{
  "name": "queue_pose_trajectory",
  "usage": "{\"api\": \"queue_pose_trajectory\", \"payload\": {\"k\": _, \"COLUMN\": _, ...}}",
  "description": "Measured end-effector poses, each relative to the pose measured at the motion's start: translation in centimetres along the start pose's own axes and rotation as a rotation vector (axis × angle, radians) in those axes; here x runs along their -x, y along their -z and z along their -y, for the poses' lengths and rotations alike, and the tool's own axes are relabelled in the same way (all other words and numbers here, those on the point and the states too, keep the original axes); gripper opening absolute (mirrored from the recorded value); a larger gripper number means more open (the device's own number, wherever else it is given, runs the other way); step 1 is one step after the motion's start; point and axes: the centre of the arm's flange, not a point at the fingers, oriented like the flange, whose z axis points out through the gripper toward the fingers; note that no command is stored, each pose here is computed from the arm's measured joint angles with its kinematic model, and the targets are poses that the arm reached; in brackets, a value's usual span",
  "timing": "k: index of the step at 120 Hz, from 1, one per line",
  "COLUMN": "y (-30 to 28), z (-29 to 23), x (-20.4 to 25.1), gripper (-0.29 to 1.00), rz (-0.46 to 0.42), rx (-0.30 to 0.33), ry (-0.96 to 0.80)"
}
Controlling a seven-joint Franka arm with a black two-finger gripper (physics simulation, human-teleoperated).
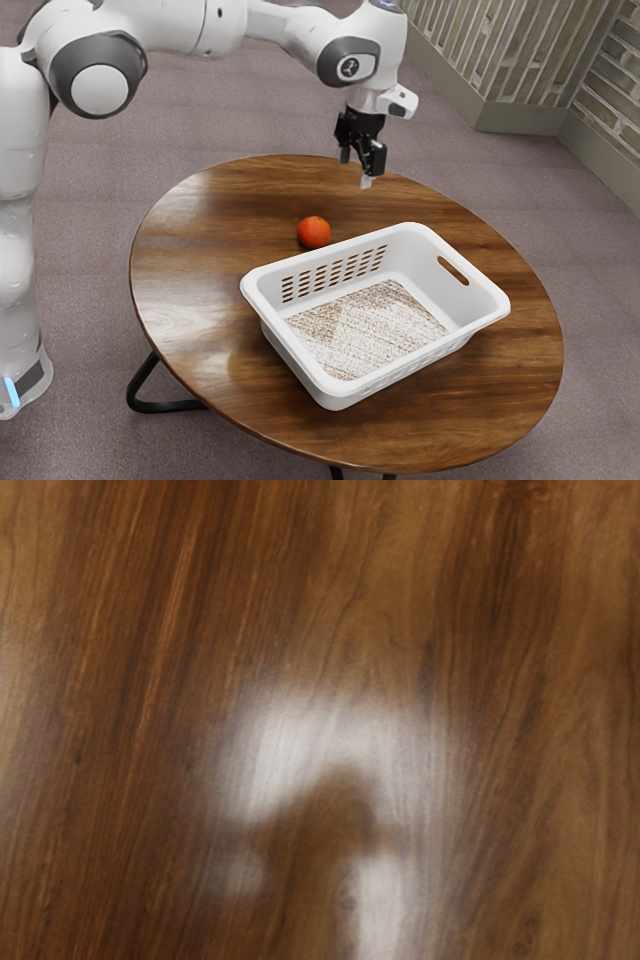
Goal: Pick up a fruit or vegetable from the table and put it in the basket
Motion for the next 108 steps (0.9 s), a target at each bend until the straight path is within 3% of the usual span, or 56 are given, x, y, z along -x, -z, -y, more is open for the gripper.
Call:
{"api": "queue_pose_trajectory", "payload": {"k": 28, "y": -4.7, "z": -0.2, "x": -1.0, "gripper": 0.7, "rz": 0.06, "rx": 0.002, "ry": -0.005}}
{"api": "queue_pose_trajectory", "payload": {"k": 108, "y": -10.5, "z": -0.9, "x": 0.1, "gripper": 0.7, "rz": 0.212, "rx": 0.019, "ry": -0.015}}
